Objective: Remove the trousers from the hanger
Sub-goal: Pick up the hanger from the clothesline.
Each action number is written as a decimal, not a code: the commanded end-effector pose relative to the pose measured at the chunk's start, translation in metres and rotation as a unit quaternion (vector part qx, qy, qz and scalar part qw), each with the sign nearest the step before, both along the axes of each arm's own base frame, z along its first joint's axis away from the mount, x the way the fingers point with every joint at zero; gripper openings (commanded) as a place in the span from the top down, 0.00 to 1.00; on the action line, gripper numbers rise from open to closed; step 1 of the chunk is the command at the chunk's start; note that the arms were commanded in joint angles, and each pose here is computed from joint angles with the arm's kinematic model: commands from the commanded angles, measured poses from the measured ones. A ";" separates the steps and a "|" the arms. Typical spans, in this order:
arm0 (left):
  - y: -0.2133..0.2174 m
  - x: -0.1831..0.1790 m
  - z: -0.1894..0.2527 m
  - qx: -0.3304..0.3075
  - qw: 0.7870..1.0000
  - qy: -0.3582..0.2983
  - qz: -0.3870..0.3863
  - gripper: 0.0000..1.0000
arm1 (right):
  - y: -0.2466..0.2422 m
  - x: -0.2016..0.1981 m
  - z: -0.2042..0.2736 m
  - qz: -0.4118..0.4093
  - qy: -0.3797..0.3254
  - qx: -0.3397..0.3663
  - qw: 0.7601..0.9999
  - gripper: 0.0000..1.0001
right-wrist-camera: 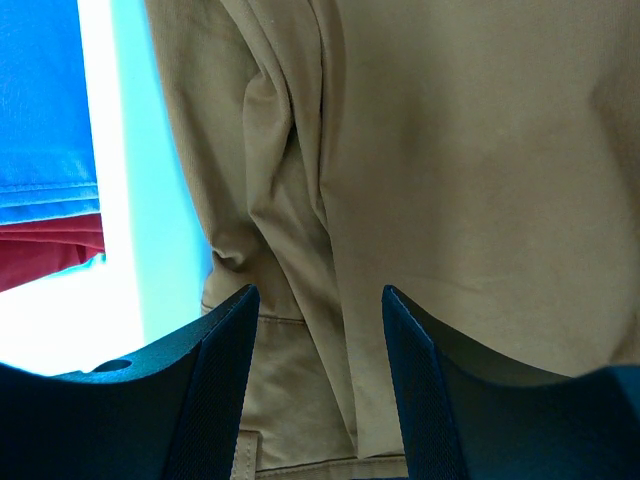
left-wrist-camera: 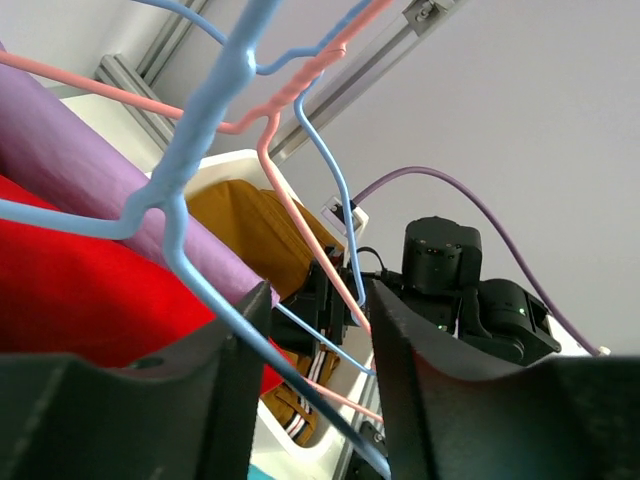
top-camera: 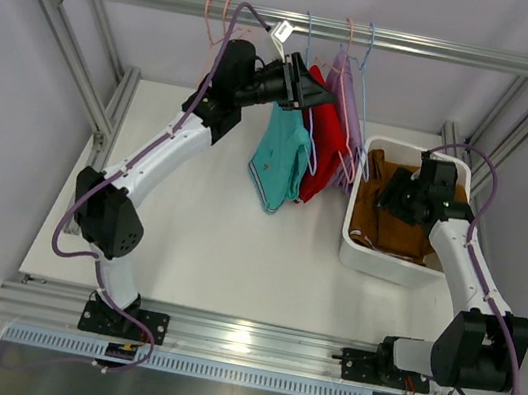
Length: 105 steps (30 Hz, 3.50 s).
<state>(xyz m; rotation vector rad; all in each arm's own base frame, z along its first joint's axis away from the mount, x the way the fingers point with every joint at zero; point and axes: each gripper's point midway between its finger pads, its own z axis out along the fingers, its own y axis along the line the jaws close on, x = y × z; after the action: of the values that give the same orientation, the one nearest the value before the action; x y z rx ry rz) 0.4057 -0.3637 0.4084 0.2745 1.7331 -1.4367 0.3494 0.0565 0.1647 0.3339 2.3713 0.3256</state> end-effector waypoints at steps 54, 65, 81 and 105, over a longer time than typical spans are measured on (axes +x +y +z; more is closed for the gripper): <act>0.043 -0.035 0.119 -0.020 0.994 -0.099 0.045 1.00 | 0.003 0.007 0.012 0.008 -0.025 0.024 0.999 0.43; 0.046 -0.042 0.114 -0.011 0.996 -0.079 0.048 0.99 | 0.001 0.009 0.012 0.005 -0.026 0.026 0.999 0.42; 0.046 -0.052 0.150 -0.025 0.991 -0.127 0.042 1.00 | 0.004 0.009 0.012 0.012 -0.025 0.032 0.999 0.40; 0.071 -0.098 0.085 -0.012 0.996 -0.069 0.046 1.00 | 0.012 -0.015 0.068 0.027 -0.065 0.049 0.996 0.36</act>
<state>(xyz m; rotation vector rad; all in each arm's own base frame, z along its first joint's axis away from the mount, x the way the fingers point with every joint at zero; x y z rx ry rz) 0.3314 -0.2920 0.4292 0.1916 1.8519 -1.2312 0.3399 0.0625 0.2018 0.3079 2.3061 0.4315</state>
